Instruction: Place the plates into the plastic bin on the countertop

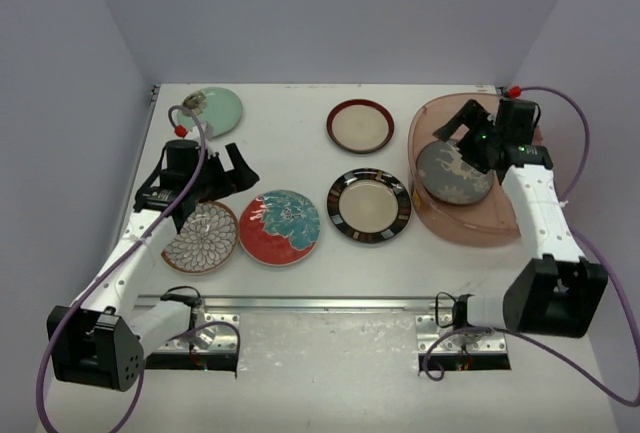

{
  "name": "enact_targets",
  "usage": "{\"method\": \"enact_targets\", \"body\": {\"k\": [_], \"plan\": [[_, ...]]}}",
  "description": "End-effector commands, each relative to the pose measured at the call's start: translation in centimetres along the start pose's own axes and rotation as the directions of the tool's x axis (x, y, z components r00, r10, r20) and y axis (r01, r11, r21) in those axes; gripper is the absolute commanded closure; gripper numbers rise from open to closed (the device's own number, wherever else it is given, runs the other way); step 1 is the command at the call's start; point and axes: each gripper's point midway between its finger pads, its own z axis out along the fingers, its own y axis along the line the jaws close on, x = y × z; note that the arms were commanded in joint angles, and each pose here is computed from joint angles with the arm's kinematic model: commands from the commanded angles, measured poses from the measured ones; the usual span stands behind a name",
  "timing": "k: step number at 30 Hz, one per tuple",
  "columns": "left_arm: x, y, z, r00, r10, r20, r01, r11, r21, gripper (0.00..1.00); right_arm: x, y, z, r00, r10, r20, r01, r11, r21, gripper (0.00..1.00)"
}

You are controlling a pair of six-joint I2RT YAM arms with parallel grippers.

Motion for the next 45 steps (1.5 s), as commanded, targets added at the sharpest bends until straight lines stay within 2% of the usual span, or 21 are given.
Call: {"method": "enact_targets", "body": {"k": [1, 5, 7, 9, 10, 11, 13, 14, 17, 21, 28, 34, 40, 43, 45], "plan": [[-5.4, 1.5, -2.7, 0.978, -0.016, 0.21, 0.055, 0.982, -0.179, 0.0, 1.0, 14.9, -9.5, 0.933, -0.306, 0.189, 0.359, 0.825, -0.437, 0.01], [-7.7, 2.3, -5.2, 0.942, -0.015, 0.335, 0.101, 0.965, -0.242, 0.0, 7.7, 18.4, -11.1, 0.875, -0.462, 0.142, 0.464, 0.72, -0.516, 0.01], [-8.5, 2.0, -6.8, 0.919, -0.02, 0.393, 0.121, 0.965, -0.232, 0.0, 13.0, 19.7, -11.4, 0.871, -0.486, 0.071, 0.432, 0.688, -0.583, 0.01], [-9.1, 1.9, -7.7, 0.906, -0.015, 0.423, 0.124, 0.965, -0.23, 0.0, 17.8, 19.0, -10.5, 0.882, -0.471, -0.004, 0.383, 0.724, -0.574, 0.01], [-9.2, 1.9, -7.9, 0.903, -0.009, 0.43, 0.121, 0.965, -0.234, 0.0, 19.8, 17.7, -9.2, 0.917, -0.397, -0.033, 0.319, 0.783, -0.534, 0.01], [-9.3, 1.9, -8.1, 0.902, -0.005, 0.432, 0.119, 0.964, -0.236, 0.0, 22.1, 16.6, -8.5, 0.941, -0.333, -0.065, 0.25, 0.81, -0.53, 0.01], [-8.9, 2.4, -7.9, 0.906, 0.013, 0.422, 0.105, 0.961, -0.256, 0.0, 27.5, 14.6, -7.9, 0.949, -0.292, -0.122, 0.18, 0.815, -0.551, 0.01], [-8.6, 2.6, -7.8, 0.911, 0.024, 0.412, 0.096, 0.959, -0.267, 0.0, 29.0, 14.7, -7.9, 0.953, -0.277, -0.119, 0.17, 0.82, -0.547, 0.01], [-7.2, 3.1, -7.4, 0.925, 0.041, 0.377, 0.07, 0.959, -0.275, 0.0, 31.7, 14.6, -7.4, 0.95, -0.288, -0.119, 0.189, 0.835, -0.518, 0.01], [-5.5, 3.0, -7.2, 0.935, 0.068, 0.348, 0.018, 0.971, -0.24, 0.0, 35.3, 13.5, -5.8, 0.947, -0.238, -0.218, 0.101, 0.86, -0.501, 0.01], [-4.3, 3.4, -6.8, 0.941, 0.074, 0.329, 0.005, 0.973, -0.233, 0.0, 37.1, 11.9, -2.0, 0.96, -0.183, -0.211, 0.087, 0.913, -0.4, 0.03], [-3.7, 2.2, -6.4, 0.947, 0.072, 0.314, -0.019, 0.985, -0.17, 0.0, 39.4, 11.1, 0.9, 0.964, -0.129, -0.234, 0.042, 0.938, -0.344, 0.22], [-3.8, 2.0, -6.6, 0.943, 0.082, 0.323, -0.028, 0.985, -0.168, 0.0, 40.6, 9.5, 3.4, 0.97, -0.059, -0.235, -0.001, 0.97, -0.244, 0.6], [-3.7, 1.8, -6.5, 0.945, 0.087, 0.316, -0.037, 0.986, -0.162, 0.0, 41.1, 8.5, 4.1, 0.97, -0.023, -0.241, -0.026, 0.979, -0.201, 0.7], [-3.4, 1.3, -6.3, 0.947, 0.096, 0.306, -0.052, 0.988, -0.149, 0.0, 41.3, 7.3, 5.0, 0.973, -0.001, -0.23, -0.036, 0.987, -0.156, 0.71]]}}
